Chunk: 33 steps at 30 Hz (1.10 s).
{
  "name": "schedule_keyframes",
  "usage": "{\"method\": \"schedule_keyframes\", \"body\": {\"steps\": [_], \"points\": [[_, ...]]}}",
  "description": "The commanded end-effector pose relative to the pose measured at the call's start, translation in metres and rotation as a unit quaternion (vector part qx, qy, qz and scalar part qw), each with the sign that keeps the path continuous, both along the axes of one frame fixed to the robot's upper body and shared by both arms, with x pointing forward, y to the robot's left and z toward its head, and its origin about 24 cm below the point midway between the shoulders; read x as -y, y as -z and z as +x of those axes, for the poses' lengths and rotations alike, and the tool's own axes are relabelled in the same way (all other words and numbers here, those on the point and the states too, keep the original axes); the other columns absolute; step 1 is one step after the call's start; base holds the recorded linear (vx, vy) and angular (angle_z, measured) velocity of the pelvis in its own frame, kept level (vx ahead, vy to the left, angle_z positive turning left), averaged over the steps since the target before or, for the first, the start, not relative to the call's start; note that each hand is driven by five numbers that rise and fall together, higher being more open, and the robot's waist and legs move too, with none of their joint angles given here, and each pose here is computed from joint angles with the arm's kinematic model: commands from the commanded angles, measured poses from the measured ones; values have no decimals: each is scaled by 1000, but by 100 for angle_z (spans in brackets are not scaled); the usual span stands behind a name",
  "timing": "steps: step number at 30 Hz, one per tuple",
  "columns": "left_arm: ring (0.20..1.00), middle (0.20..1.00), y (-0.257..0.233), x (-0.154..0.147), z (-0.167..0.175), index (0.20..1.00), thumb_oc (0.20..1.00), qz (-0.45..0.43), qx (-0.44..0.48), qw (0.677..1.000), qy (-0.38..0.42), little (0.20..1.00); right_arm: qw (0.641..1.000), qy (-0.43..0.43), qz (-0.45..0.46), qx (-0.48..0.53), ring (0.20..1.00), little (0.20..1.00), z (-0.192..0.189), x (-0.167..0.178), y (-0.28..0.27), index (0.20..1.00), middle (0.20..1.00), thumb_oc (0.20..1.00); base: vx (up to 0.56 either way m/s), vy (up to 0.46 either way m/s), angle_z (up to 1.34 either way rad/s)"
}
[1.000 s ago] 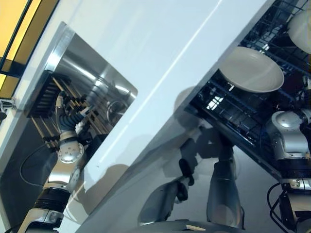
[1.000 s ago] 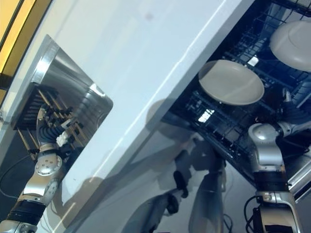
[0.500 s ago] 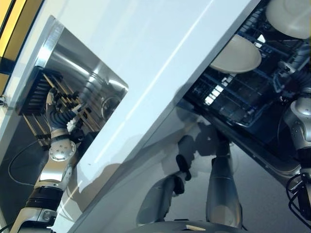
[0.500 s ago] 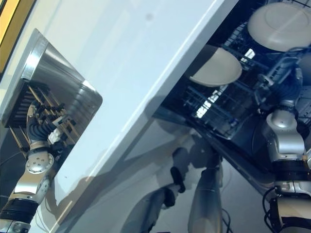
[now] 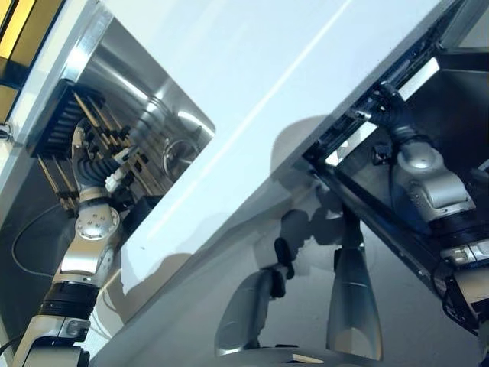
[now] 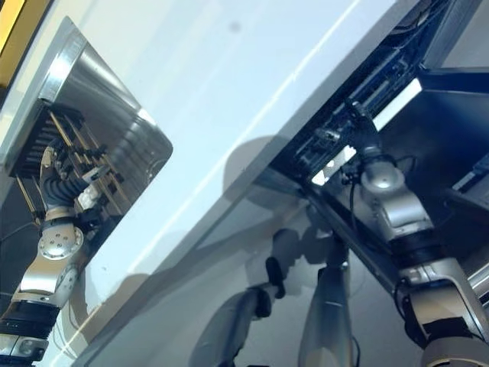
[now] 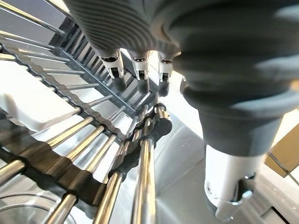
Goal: Pick up plates and place into dishwasher.
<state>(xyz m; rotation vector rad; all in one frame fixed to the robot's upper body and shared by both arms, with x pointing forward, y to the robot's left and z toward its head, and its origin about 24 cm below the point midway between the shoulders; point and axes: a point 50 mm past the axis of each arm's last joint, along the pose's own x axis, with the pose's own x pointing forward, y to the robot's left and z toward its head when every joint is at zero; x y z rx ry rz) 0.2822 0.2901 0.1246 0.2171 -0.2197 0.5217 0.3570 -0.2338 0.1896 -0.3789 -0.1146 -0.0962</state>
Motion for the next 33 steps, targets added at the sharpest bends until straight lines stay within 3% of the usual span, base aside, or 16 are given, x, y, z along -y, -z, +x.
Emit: {"method": "schedule_keyframes", "body": {"steps": [1, 6, 13, 22, 33], "points": [[1000, 1000, 47, 30, -5, 1000, 1000, -27, -69, 996, 47, 1000, 958, -250, -7, 143, 1000, 1000, -2, -122, -89, 1000, 1000, 1000, -6, -34, -3], [1000, 1000, 41, 22, -3, 1000, 1000, -17, -69, 996, 48, 1000, 949, -276, -6, 151, 1000, 1000, -5, -135, -92, 1000, 1000, 1000, -19, -33, 7], [1000, 1000, 30, 7, 1, 1000, 1000, 5, -71, 997, 36, 1000, 964, -234, 20, 122, 1000, 1000, 0, -116, -63, 1000, 1000, 1000, -60, -41, 12], [1000, 1000, 39, -1, 3, 1000, 1000, 27, -109, 993, 24, 1000, 986, -148, 27, 78, 1000, 1000, -17, -64, -3, 1000, 1000, 1000, 21, -14, 19], [1000, 1000, 85, -1, -24, 1000, 1000, 29, -185, 982, 24, 1000, 999, -28, -31, -2, 1000, 1000, -66, 12, 50, 1000, 1000, 1000, 98, 20, 7]]}}
